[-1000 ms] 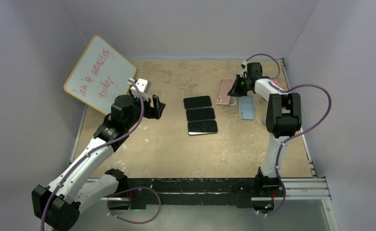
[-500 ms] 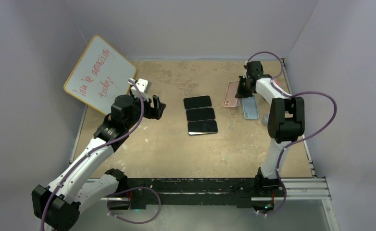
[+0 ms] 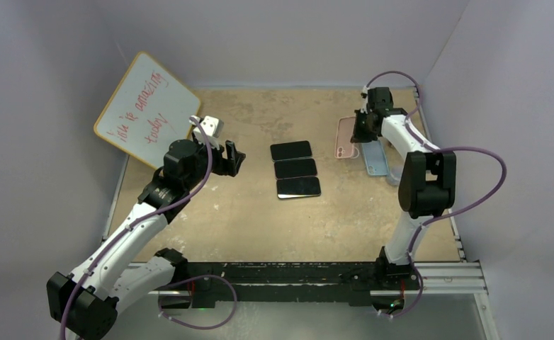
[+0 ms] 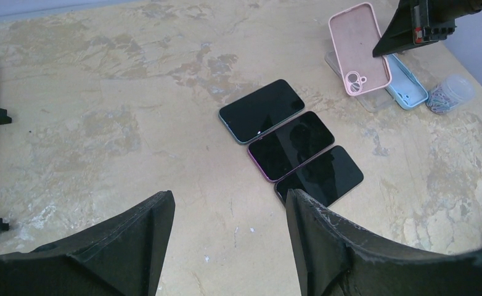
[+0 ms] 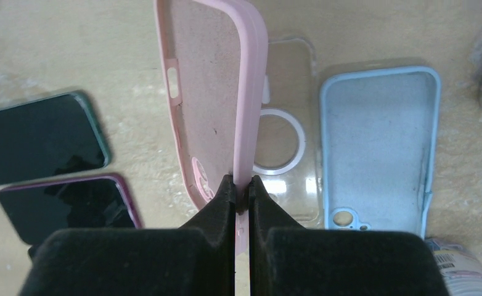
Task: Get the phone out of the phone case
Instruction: Place the phone case at the center of the board.
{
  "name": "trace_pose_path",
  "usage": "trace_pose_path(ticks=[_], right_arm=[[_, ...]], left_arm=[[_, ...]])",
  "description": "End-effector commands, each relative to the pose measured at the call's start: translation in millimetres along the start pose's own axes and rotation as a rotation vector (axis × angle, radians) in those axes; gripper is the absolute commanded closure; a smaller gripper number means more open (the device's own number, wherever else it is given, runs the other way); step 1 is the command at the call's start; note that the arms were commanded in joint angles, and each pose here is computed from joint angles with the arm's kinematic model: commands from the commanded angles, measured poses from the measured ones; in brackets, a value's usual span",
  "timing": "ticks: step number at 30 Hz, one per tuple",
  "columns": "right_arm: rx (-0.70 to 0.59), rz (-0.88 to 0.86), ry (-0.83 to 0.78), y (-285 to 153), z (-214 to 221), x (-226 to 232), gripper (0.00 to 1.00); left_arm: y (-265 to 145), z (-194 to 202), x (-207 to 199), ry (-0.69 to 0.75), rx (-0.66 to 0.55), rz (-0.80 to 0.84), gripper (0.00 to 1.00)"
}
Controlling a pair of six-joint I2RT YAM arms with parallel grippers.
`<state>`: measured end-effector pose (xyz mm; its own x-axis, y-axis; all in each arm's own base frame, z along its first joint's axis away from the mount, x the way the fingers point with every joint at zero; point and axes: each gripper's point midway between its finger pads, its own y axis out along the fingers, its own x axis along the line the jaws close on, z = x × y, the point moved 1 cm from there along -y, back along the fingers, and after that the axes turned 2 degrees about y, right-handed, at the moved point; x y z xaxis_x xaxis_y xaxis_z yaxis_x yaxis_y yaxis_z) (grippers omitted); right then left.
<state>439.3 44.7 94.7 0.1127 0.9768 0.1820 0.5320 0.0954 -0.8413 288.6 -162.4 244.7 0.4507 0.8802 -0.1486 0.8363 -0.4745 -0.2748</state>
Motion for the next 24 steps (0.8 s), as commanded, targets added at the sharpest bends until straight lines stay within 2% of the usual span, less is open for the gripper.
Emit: trace_pose_path(ticks=[1,7,17,24], right_arm=[[-0.021,-0.159,-0.063,-22,-13,27,1.0],[0.104,-0.194,-0.148,-5,13,40,1.0],[0.229,-0.201,-0.215,14,41,48,0.99],[0.208,-0.094,-0.211,22,38,33,0.76]], left_arm=[[0,-3,0,0.005,-0.021,0.008,0.31],[1,-3,-1,0.005,-0.02,0.013,0.31],[2,-2,-2,0.007,-0.016,0.016,0.31],[1,-3,-2,0.007,-0.018,0.017,0.31]])
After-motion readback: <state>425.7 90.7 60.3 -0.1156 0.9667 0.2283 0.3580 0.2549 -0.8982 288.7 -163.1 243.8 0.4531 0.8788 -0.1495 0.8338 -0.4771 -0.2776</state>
